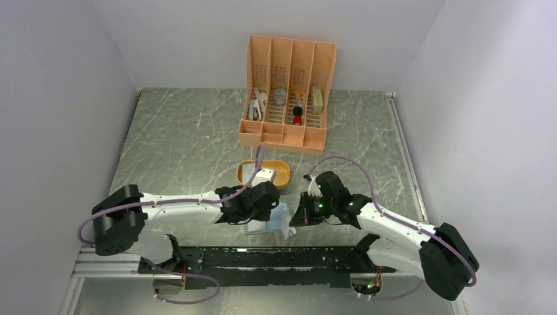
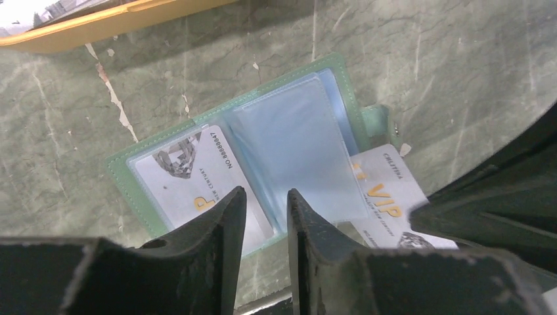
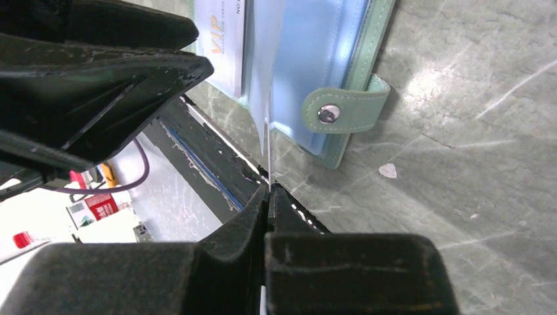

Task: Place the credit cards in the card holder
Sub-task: Turn over the card slot in the card holder.

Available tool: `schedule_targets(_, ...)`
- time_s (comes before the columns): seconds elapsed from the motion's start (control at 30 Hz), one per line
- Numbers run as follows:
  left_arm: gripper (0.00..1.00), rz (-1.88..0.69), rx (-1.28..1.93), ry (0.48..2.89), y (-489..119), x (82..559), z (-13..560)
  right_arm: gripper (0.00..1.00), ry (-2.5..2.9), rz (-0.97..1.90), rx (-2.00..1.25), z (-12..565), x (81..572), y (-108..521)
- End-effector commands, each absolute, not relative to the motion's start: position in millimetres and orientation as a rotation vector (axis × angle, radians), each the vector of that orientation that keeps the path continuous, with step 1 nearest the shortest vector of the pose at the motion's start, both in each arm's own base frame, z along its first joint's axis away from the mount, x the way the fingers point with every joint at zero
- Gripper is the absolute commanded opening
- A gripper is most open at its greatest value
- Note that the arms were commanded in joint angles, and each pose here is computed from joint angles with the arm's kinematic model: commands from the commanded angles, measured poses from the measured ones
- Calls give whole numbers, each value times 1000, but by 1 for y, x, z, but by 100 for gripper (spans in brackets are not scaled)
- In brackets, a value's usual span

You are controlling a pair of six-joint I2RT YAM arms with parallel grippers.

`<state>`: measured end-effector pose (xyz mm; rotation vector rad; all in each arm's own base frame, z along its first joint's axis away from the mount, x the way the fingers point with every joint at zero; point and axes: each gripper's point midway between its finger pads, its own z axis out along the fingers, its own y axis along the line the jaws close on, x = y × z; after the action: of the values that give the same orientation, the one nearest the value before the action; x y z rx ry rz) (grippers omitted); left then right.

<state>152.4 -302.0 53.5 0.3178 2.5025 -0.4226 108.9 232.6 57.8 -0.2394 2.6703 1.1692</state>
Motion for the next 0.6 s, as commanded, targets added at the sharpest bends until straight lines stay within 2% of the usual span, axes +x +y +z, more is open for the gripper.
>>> schedule_targets(0.0,36,-442,311,2461,-303,156,78,0,2632,1233,-266,65,110,245)
schedule_targets(0.13,41,-463,289,2443,-299,155,86,0,2629,1232,-292,67,111,252)
schedule_targets(0.33,55,-575,276,2408,-302,151,90,0,2637,1229,-314,63,110,263)
schedule_targets(0.57,59,-593,297,2400,-311,153,95,0,2626,1229,-359,68,109,277)
